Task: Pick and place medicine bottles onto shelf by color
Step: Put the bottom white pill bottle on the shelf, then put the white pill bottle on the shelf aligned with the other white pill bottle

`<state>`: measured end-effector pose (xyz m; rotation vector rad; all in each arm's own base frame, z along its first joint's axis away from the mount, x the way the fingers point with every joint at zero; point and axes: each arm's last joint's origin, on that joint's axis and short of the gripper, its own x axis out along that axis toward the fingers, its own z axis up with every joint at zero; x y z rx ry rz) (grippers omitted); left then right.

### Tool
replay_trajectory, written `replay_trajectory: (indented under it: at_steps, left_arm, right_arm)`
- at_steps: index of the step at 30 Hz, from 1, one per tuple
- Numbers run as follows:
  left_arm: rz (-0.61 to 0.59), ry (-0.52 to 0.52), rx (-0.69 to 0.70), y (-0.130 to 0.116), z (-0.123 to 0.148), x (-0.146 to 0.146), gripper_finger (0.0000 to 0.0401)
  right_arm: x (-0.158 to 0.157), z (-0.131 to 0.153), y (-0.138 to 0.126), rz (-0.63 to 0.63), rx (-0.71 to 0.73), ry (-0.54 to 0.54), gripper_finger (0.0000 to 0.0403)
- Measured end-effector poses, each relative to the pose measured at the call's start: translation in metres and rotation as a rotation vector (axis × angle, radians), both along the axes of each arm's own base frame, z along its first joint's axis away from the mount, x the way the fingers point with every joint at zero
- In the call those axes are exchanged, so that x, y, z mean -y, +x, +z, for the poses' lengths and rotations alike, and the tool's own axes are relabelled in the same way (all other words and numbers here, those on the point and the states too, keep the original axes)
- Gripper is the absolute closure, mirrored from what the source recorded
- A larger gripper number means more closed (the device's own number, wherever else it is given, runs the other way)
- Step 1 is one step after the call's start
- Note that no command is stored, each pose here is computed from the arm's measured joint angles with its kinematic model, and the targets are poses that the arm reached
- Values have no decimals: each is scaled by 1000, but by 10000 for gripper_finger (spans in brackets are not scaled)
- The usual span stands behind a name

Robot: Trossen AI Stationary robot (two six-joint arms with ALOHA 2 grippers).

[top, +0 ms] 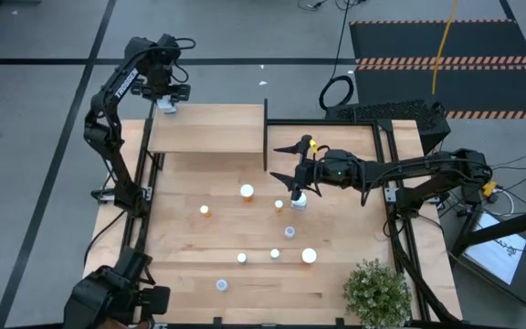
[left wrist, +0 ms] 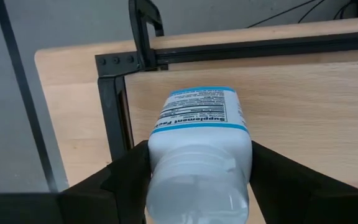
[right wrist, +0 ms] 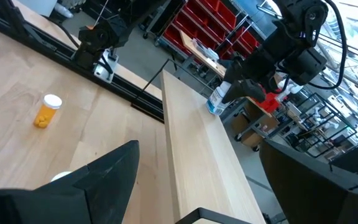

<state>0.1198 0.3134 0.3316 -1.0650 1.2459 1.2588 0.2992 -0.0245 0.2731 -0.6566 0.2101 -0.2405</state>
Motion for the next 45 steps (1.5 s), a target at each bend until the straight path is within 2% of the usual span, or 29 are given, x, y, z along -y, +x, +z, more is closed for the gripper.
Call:
replay_trajectory:
  at_steps: [7, 14, 18, 37, 45]
  left_arm:
    - [-19, 6, -29, 0, -1, 0, 159]
    - [-15, 7, -37, 1, -6, -4, 111]
    - [-23, 31, -29, 1, -4, -5, 96]
    - [-68, 93, -76, 12, 0, -2, 93]
    - [-71, 237, -17, 10, 30, 16, 93]
  right_arm:
    - [0, 0, 0, 0, 0, 0, 74]
    - [0, 0, 0, 0, 0, 0, 74]
    - [0, 0, 0, -1, 0, 0, 74]
    - [0, 0, 0, -1, 1, 4, 74]
    - [0, 0, 0, -1, 1, 4, 74]
